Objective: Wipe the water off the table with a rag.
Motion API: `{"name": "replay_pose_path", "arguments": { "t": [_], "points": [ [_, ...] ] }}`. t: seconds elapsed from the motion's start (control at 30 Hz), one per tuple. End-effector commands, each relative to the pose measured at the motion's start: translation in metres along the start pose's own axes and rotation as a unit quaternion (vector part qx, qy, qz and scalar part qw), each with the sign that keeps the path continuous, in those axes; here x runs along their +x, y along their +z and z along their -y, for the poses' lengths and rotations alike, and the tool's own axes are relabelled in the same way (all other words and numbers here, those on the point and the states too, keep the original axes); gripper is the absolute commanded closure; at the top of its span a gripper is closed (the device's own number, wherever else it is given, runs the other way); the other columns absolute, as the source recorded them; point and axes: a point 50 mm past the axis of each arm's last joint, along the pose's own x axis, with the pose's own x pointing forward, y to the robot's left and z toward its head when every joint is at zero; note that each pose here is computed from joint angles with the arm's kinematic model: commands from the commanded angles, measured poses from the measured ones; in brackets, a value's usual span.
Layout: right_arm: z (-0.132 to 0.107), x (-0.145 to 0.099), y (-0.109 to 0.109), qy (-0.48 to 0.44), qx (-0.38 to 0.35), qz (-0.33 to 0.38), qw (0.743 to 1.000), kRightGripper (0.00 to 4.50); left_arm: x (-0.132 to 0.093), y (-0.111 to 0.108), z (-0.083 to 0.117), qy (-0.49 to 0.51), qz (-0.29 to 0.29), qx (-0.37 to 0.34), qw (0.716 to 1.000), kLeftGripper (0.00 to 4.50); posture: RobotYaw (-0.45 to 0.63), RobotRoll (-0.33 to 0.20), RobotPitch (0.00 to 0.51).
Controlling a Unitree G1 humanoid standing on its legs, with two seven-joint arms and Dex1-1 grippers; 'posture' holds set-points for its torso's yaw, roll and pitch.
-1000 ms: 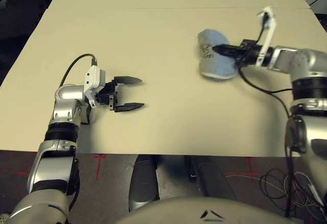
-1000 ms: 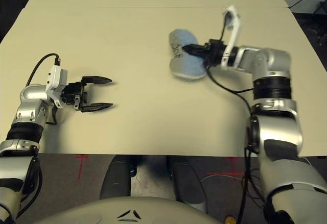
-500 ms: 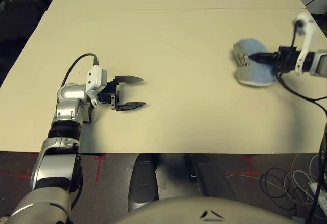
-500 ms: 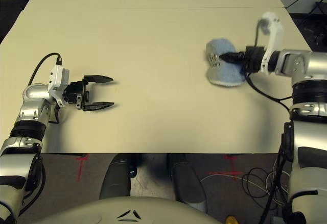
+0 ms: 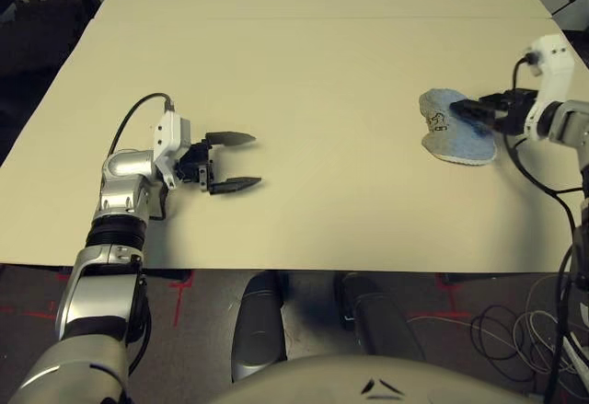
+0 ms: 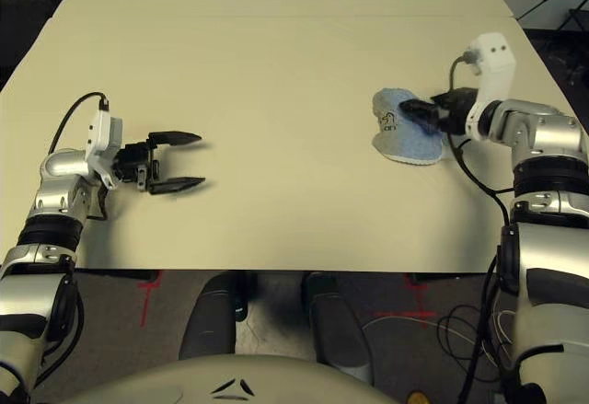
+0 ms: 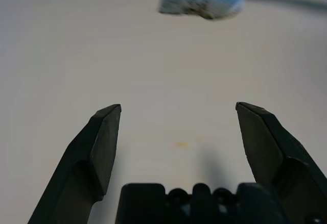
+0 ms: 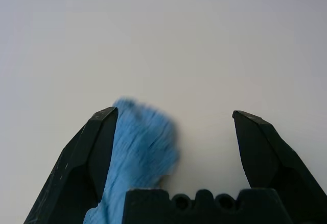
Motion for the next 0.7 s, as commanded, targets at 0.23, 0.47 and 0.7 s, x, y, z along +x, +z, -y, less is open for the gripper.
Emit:
{"name": "replay_pose_path", "arguments": {
  "t": [0.23, 0.47, 0.7],
  "points": [
    [0.031, -0.020, -0.007, -0.149, 0.008, 0.125, 0.981, 0.03, -0.027, 0.017, -0.056, 0.321, 0.031, -0.072, 0.944, 0.00, 0.08, 0.000, 0.160],
    [0.039, -0.024, -0.024, -0.217, -0.004, 0.129, 0.968, 0.03, -0.058, 0.011, -0.071, 0.470, 0.006, -0.095, 0.877, 0.00, 0.08, 0.000, 0.160],
    [0.043, -0.031, -0.036, -0.254, 0.004, 0.139, 0.957, 0.03, -0.072, 0.001, -0.068, 0.525, -0.010, -0.084, 0.847, 0.00, 0.09, 0.000, 0.154]
  ]
}}
